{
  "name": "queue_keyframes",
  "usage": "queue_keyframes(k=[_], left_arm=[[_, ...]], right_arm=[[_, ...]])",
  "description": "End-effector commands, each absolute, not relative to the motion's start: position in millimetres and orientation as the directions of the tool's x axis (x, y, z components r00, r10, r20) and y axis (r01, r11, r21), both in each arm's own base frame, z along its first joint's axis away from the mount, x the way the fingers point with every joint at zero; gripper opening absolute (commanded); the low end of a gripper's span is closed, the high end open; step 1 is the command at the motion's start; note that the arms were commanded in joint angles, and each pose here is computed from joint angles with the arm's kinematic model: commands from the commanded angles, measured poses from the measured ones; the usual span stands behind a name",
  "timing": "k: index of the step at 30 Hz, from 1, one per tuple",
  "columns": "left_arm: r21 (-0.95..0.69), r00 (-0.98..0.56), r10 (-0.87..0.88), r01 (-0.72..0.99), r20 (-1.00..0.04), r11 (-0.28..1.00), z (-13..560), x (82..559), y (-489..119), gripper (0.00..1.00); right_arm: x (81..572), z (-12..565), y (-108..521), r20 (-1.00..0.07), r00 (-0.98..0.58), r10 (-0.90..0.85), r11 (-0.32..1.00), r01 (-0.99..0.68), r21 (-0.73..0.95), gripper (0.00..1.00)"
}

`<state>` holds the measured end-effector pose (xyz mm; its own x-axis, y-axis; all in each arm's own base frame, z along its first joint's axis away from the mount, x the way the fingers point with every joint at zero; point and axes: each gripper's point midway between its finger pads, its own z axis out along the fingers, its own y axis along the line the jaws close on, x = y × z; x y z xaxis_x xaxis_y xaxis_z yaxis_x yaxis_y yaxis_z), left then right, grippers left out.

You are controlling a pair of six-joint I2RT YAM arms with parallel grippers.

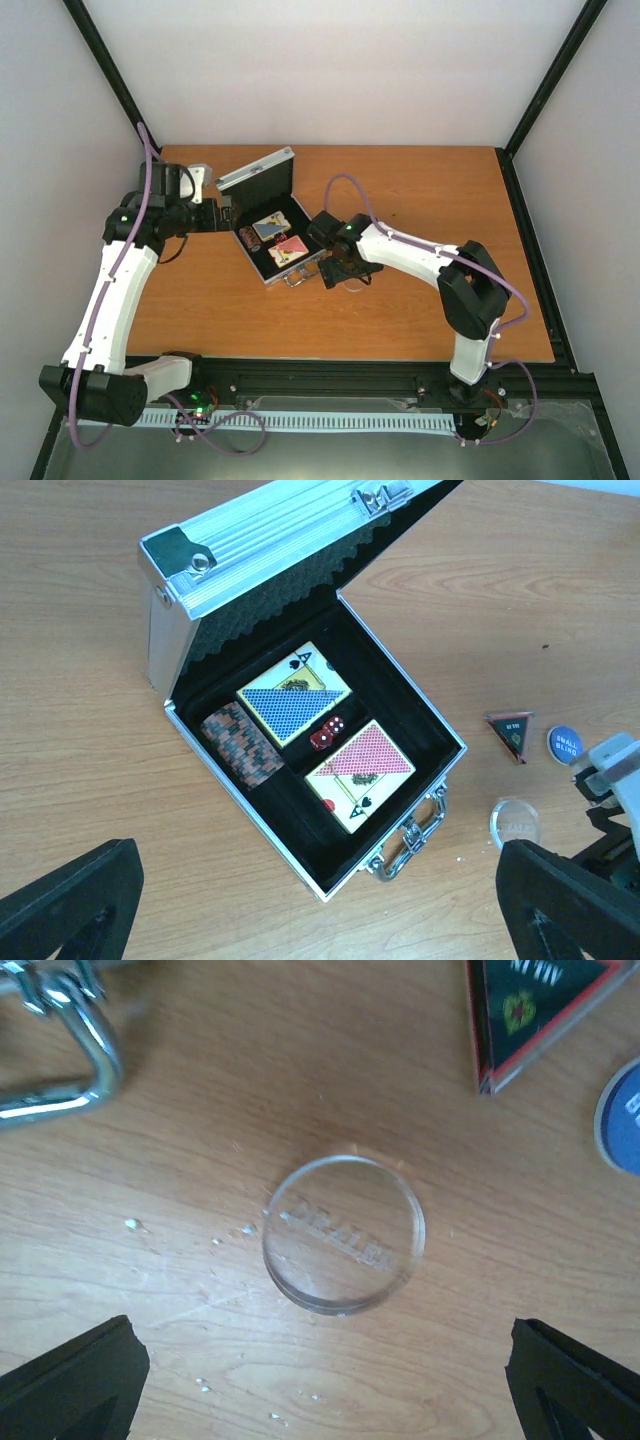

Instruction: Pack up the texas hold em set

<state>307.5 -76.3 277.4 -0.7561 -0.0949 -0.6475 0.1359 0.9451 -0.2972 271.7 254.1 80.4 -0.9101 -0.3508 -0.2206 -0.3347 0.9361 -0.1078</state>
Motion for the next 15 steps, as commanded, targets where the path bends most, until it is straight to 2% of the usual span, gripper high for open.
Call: queue_keyframes(k=[1,9,15], left_arm=[[-0.317,-0.753,-0.098,0.152,-0.651,0.936,280.4,312.6,-81.6,1.0],[-0.305,-0.755,-0.097,0.141,-0.648,0.942,281.3,314.8,-79.2,1.0],[-0.294,-0.757,-0.095,0.132,-0.647,0.947,279.6,316.3,-76.7,1.0]], right_arm=[[268.5,65.2,249.7,-0.174,-0.938,-0.302,0.953,-0.291,-0.084,1.0],[271.3,23.3,240.4,-0.081,-0.964,-0.255,0.965,-0.258,0.035,1.0],[278.5,10.7,239.2,-0.057,-0.955,-0.292,0.955,-0.294,0.032,0.97]])
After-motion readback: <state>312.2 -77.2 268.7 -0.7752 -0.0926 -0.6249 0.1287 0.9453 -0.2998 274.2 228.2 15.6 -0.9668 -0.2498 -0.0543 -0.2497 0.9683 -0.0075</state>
